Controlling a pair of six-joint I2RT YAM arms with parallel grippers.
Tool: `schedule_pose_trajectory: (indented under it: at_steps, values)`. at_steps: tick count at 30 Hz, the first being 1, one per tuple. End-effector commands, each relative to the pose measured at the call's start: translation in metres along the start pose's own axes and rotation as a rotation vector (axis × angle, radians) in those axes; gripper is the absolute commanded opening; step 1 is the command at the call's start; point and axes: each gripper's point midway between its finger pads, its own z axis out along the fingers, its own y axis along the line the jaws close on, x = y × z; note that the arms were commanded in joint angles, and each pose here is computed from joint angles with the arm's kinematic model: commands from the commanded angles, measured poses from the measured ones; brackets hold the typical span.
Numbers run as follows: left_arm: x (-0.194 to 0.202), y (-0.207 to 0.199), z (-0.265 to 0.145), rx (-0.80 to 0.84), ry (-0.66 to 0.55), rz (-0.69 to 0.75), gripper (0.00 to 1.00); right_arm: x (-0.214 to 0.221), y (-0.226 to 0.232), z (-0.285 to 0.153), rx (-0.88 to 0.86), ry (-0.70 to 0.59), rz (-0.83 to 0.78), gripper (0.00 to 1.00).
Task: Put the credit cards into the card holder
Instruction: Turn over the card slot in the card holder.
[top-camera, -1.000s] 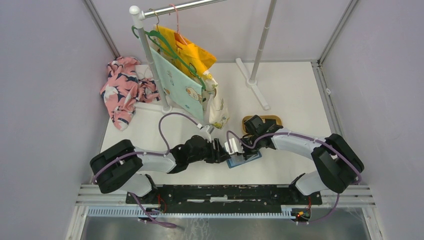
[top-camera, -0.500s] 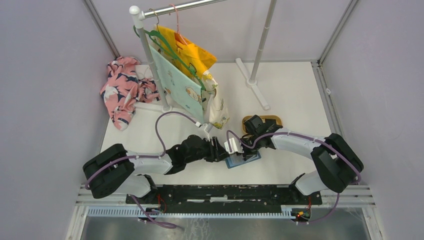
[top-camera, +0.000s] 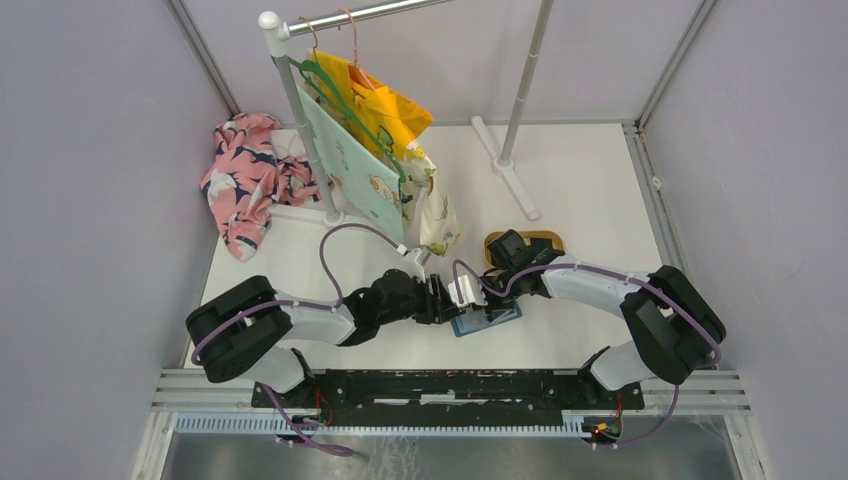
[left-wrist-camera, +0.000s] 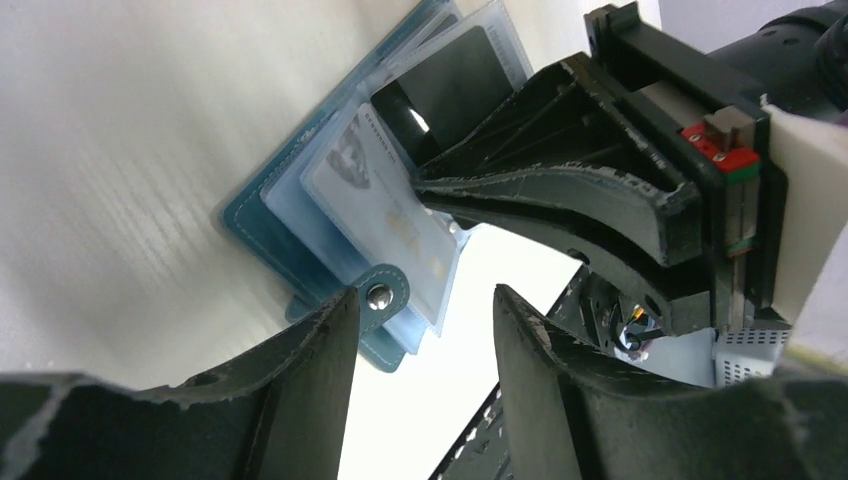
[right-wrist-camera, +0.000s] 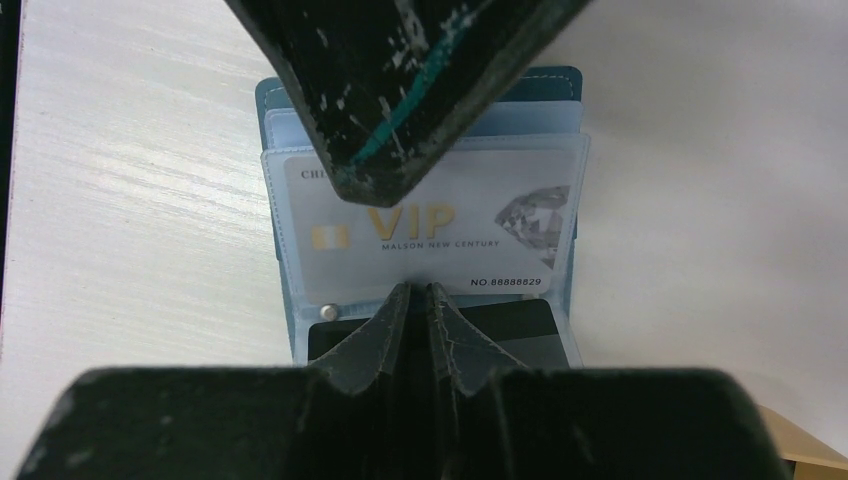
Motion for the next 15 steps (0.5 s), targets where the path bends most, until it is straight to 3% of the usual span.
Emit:
schedule_pose_trajectory:
  at_steps: [1,15]
  values:
    - [-0.027,-0.032,0.008,0.092,-0.081,-0.011,0.58,0.007,0.008,0.003,-0.038,0.025,0.034,0.16]
    - [-0.034,-0.016,0.012,0.02,-0.116,-0.013,0.59,0.006,0.009,0.002,-0.042,0.02,0.035,0.16]
